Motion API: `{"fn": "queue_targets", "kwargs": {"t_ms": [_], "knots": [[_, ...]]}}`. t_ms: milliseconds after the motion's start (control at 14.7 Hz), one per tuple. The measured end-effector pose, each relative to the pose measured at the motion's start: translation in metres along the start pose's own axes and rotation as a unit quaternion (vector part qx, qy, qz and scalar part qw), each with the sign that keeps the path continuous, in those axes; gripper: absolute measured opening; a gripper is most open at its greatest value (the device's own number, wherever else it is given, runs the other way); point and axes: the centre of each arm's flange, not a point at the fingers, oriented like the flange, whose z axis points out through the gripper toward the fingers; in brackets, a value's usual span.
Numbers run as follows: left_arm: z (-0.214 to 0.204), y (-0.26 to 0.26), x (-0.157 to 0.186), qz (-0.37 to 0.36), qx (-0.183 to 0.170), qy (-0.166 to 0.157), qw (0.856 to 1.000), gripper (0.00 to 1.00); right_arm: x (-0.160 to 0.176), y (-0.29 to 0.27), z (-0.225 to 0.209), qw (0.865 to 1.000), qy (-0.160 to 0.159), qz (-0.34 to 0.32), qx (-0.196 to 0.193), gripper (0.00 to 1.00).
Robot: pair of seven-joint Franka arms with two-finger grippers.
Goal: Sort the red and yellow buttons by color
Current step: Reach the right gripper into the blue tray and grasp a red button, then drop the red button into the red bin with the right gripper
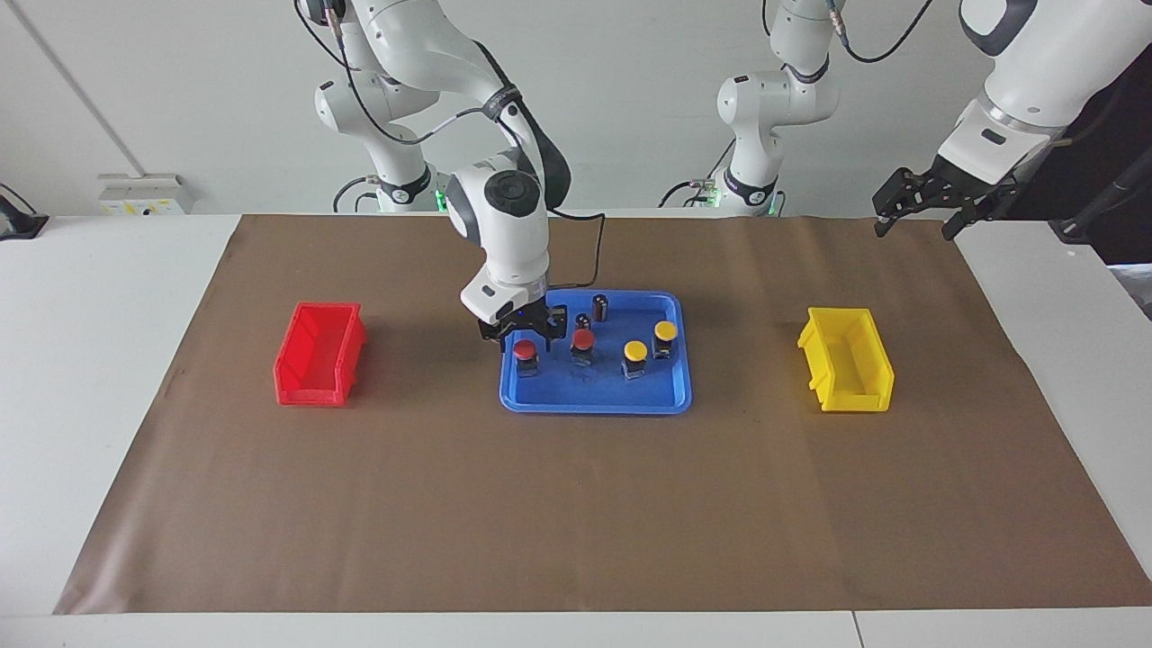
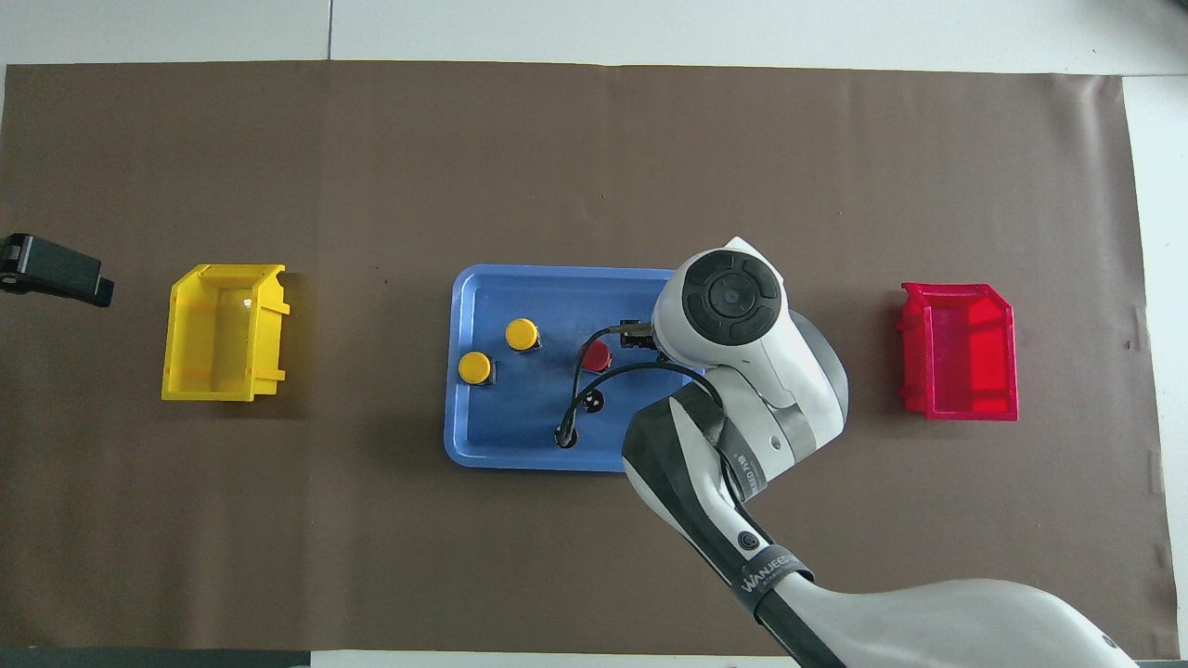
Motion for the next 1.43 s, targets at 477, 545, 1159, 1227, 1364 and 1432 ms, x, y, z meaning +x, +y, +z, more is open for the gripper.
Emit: {"fn": "queue_targets", "kwargs": {"t_ms": [477, 545, 1159, 1227, 1364, 1432], "knots": [[0.000, 0.000, 0.000, 0.000, 0.000, 0.000, 1.000, 1.00, -0.004, 0.001, 0.006, 1.000, 0.007, -0.007, 0.004, 0.41], [0.000, 0.000, 0.000, 0.000, 0.000, 0.000, 1.000, 1.00, -0.003, 0.001, 0.005, 1.000, 0.008, -0.009, 0.005, 0.41], [0.000, 0.001, 0.000, 0.001, 0.000, 0.000, 1.000, 1.00, 0.032, 0.125, -0.141, 0.999, -0.021, -0.030, 0.009, 0.41], [0.000, 0.004, 0.000, 0.004, 0.000, -0.003, 1.000, 1.00, 0.029, 0.176, -0.145, 0.998, -0.027, -0.047, 0.022, 0.41], [0.005, 0.021, -0.001, 0.007, -0.003, -0.004, 1.000, 1.00, 0.012, 0.278, -0.134, 0.995, -0.037, -0.072, 0.052, 0.41], [0.013, 0.036, -0.002, -0.007, -0.006, 0.003, 1.000, 1.00, 0.002, 0.319, -0.124, 0.994, -0.038, -0.080, 0.062, 0.41]]}}
